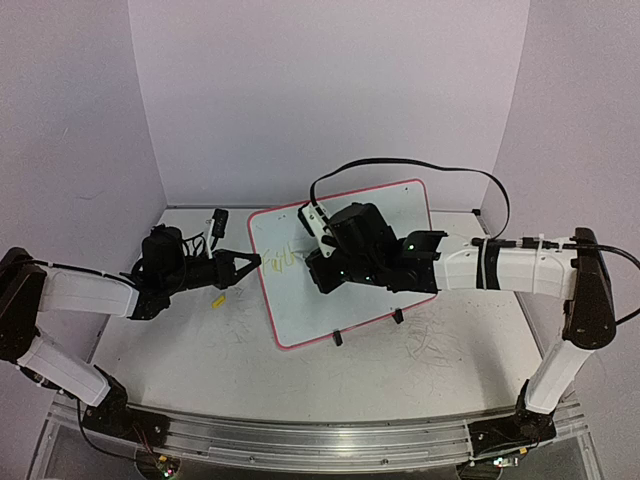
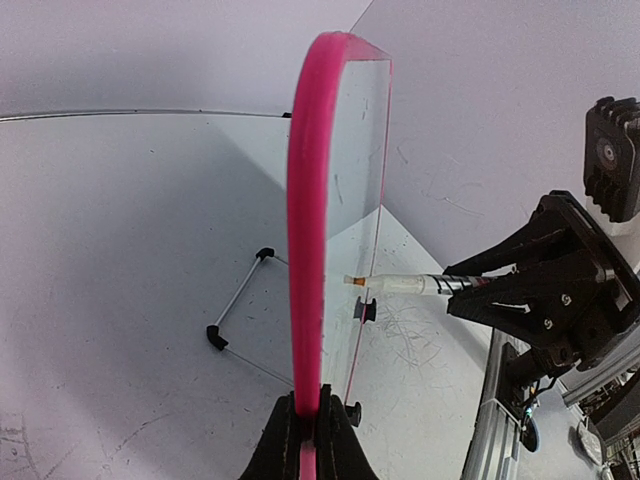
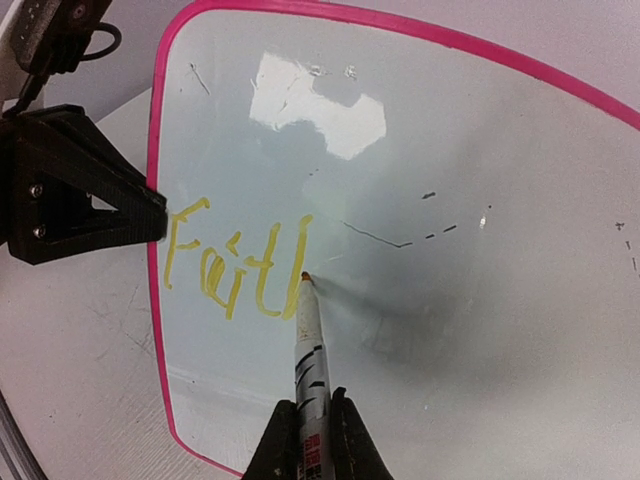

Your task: Write a sentence on the whiteboard

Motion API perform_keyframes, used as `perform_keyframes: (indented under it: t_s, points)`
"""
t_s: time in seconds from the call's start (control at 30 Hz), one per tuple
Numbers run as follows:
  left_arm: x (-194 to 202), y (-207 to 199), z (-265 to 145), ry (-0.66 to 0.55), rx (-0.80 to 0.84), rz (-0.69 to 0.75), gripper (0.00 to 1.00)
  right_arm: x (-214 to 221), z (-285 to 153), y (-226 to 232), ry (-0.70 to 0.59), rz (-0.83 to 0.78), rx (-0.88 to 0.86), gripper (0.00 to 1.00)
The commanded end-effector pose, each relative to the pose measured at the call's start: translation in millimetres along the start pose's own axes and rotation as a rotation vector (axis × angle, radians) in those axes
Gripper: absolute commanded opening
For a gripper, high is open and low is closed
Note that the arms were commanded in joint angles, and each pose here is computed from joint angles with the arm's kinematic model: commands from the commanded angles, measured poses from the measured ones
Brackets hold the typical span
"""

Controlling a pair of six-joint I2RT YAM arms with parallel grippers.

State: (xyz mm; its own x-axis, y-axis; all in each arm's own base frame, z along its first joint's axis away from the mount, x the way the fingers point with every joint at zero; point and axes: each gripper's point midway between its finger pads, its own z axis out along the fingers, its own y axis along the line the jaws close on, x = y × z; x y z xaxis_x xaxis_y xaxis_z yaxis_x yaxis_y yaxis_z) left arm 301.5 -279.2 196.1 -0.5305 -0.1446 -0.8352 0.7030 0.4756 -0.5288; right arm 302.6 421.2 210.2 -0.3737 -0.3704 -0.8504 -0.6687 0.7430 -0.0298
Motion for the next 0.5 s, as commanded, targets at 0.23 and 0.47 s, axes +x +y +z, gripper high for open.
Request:
perform_keyframes:
  t_s: [0.23,0.47]
  points:
    - [-22,-19,-5,-0.058,0.056,0.058,0.00,-12,-4,-12,-0.035,0.033,0.056,0.00]
    - [-22,-19,-5,-0.058,0.056,0.056,0.00,-2,-7,-14,-0.015,0.040,0.056,0.00]
